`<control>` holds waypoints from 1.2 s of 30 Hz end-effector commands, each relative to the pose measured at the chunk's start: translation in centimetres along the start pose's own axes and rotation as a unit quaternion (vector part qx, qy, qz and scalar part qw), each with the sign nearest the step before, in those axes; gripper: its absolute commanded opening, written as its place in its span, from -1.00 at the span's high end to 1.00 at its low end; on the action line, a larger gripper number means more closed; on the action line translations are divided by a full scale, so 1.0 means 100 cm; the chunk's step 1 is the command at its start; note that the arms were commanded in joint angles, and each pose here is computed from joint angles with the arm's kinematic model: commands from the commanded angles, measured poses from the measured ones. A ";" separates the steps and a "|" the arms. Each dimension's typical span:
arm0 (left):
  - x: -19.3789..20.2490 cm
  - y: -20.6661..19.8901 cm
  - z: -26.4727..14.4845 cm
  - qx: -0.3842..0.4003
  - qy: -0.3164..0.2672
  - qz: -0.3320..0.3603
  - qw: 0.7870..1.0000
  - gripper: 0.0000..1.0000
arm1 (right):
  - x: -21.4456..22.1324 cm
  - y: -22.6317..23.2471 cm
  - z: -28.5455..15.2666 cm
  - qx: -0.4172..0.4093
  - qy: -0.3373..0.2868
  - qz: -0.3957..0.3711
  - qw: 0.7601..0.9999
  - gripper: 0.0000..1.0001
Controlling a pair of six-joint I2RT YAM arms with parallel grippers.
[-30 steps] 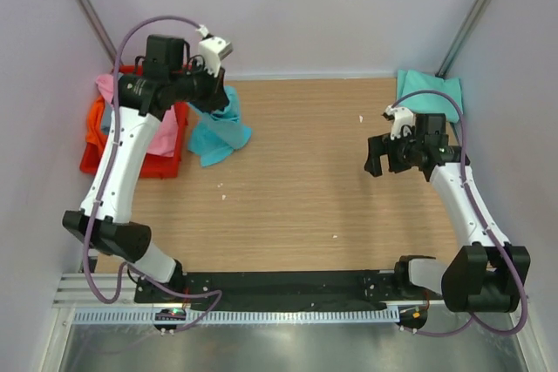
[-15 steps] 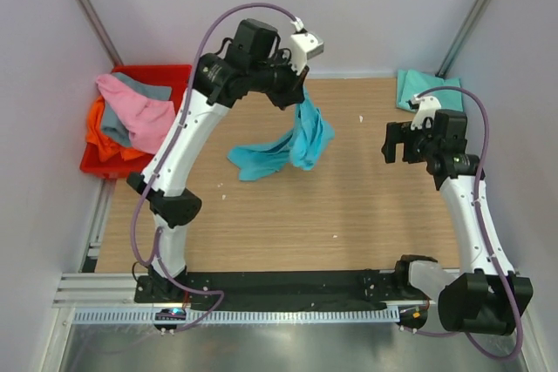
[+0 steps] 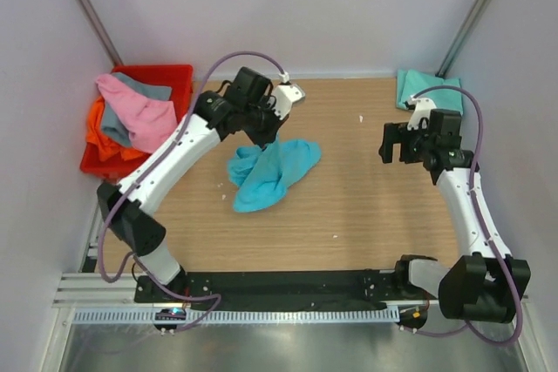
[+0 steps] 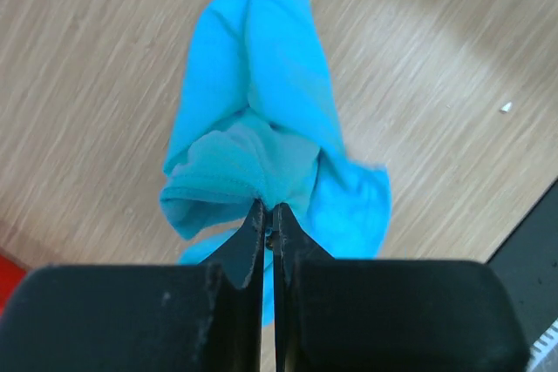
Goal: Fold and stack the t-shirts
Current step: Flatten the tshirt out
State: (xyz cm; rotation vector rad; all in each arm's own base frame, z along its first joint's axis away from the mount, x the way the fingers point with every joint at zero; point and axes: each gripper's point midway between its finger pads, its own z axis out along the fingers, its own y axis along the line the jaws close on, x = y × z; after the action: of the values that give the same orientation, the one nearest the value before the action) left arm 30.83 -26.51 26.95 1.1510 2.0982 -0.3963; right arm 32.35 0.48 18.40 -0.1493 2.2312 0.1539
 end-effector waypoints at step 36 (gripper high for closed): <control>0.062 0.044 0.053 -0.010 0.116 -0.070 0.991 1.00 | -0.030 -0.025 -0.030 0.064 -0.090 0.034 0.993 -0.99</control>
State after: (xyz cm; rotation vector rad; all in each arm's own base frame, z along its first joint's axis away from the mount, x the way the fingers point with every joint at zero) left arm 39.15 -23.31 27.12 0.9882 2.1286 -0.2454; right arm 31.83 -2.30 21.70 0.0339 2.0854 0.0603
